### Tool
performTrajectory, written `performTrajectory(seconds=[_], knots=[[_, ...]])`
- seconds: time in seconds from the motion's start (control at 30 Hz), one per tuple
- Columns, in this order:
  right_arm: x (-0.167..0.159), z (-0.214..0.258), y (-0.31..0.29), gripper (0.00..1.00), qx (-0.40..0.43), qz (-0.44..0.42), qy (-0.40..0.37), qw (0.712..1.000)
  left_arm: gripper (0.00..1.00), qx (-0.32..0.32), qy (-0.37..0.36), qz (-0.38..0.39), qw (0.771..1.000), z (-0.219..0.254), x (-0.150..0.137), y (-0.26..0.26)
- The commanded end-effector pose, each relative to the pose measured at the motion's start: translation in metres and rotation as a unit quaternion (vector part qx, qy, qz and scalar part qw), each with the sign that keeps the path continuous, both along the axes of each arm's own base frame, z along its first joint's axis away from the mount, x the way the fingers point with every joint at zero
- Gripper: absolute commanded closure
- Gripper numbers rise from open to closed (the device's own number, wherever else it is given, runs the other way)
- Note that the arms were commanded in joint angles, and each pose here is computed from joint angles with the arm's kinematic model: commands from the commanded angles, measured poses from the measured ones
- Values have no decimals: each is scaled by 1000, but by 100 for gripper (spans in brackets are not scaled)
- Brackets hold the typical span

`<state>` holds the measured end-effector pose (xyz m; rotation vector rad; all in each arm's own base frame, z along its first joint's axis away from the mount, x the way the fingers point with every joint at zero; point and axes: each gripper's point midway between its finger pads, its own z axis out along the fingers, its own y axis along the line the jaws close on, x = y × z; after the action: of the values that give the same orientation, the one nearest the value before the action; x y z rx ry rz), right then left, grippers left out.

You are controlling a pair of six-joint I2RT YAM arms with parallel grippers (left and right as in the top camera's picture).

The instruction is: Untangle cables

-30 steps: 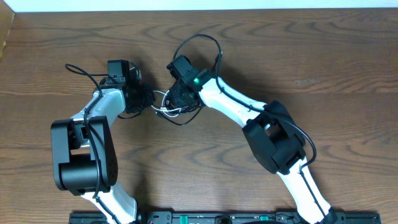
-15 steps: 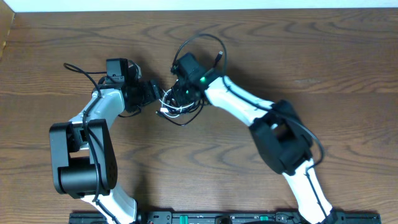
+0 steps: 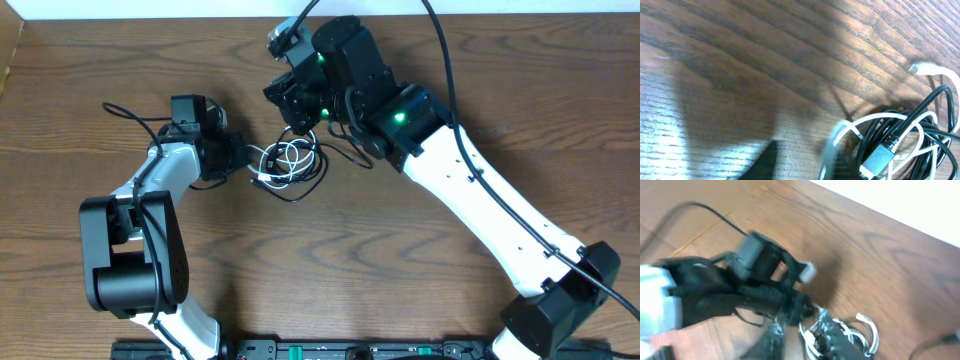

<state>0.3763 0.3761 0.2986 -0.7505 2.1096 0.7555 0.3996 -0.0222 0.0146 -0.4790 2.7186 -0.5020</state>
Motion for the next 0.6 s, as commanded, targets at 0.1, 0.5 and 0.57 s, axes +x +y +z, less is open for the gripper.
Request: performTrajectory(seconds=[0.1, 0.5, 0.57], knots=[[17, -107, -9, 64, -91, -58, 103, 989, 93, -47, -4, -33, 998, 1, -4, -17], [9, -259, -3, 66, -162, -79, 250, 951, 92, -48, -6, -38, 998, 2, -4, -17], [11, -281, -3, 66, -168, -83, 260, 947, 92, -48, -6, -38, 998, 2, -4, -17]])
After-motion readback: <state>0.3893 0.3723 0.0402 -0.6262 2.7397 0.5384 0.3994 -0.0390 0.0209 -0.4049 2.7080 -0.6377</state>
